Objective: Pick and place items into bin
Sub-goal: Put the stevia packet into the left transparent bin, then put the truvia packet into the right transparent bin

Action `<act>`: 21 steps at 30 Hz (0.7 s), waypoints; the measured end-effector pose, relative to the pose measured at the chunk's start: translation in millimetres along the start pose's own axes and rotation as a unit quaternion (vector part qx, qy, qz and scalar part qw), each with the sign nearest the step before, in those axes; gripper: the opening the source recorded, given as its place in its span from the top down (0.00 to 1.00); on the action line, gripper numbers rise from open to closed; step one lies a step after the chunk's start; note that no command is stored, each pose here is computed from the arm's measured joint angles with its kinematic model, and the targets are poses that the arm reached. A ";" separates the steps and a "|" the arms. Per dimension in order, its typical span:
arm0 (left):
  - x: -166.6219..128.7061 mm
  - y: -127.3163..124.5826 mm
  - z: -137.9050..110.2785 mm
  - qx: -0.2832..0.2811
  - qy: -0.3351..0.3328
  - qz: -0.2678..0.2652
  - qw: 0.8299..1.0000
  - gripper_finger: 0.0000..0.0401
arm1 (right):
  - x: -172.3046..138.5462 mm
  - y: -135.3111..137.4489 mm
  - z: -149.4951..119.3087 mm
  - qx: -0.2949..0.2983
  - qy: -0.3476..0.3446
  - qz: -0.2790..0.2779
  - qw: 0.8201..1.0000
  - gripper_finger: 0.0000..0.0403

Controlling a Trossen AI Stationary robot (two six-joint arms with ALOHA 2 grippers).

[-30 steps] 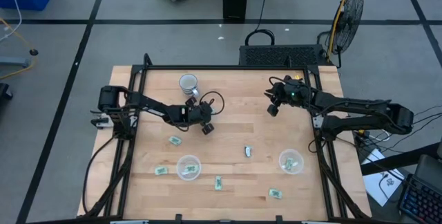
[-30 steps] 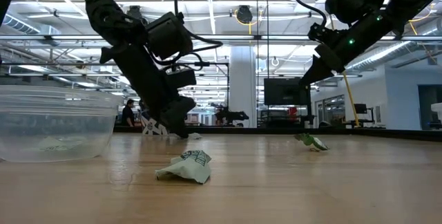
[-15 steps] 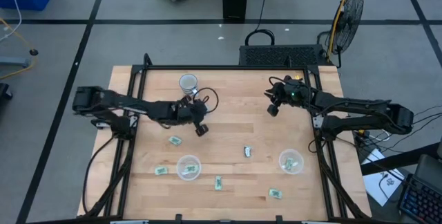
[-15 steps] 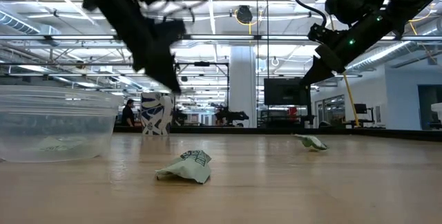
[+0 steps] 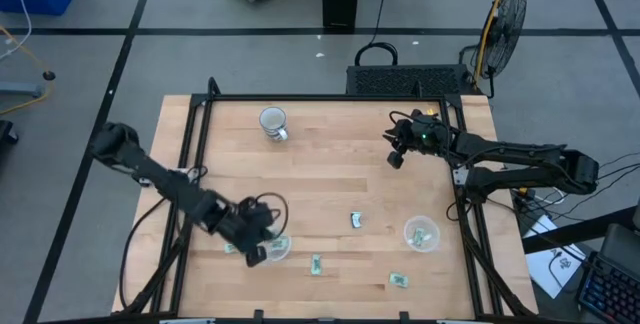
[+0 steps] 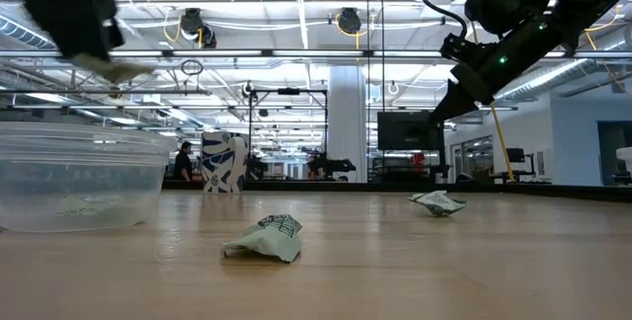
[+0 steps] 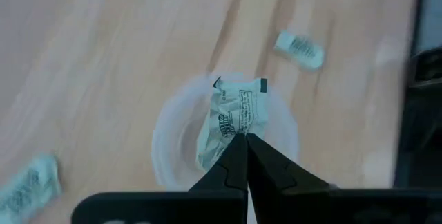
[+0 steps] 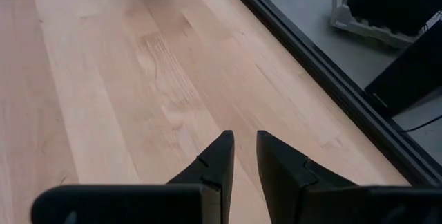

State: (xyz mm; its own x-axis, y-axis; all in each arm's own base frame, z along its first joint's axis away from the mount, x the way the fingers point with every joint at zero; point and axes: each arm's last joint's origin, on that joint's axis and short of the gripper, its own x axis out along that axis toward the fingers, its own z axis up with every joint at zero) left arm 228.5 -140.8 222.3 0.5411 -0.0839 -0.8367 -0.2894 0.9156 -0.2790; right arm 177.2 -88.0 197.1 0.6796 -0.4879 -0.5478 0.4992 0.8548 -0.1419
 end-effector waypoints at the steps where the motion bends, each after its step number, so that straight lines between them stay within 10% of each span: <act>1: 3.4 -1.6 -4.8 0.002 0.006 0.010 1.000 0.99 | 0.0 0.0 0.0 0.000 0.000 0.000 1.000 0.85; 21: 59.8 16.9 1.4 -0.070 0.116 0.046 0.990 0.88 | -0.5 3.3 7.5 -0.016 -0.042 0.058 0.997 0.85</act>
State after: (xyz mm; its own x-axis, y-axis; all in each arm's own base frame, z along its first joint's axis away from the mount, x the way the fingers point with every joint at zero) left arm 257.1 -129.8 168.2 0.3165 -0.1055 -0.9427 -0.4436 0.8620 -0.2454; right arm 182.5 -86.3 203.1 0.7750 -0.3982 -0.4907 0.3987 0.9106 -0.1092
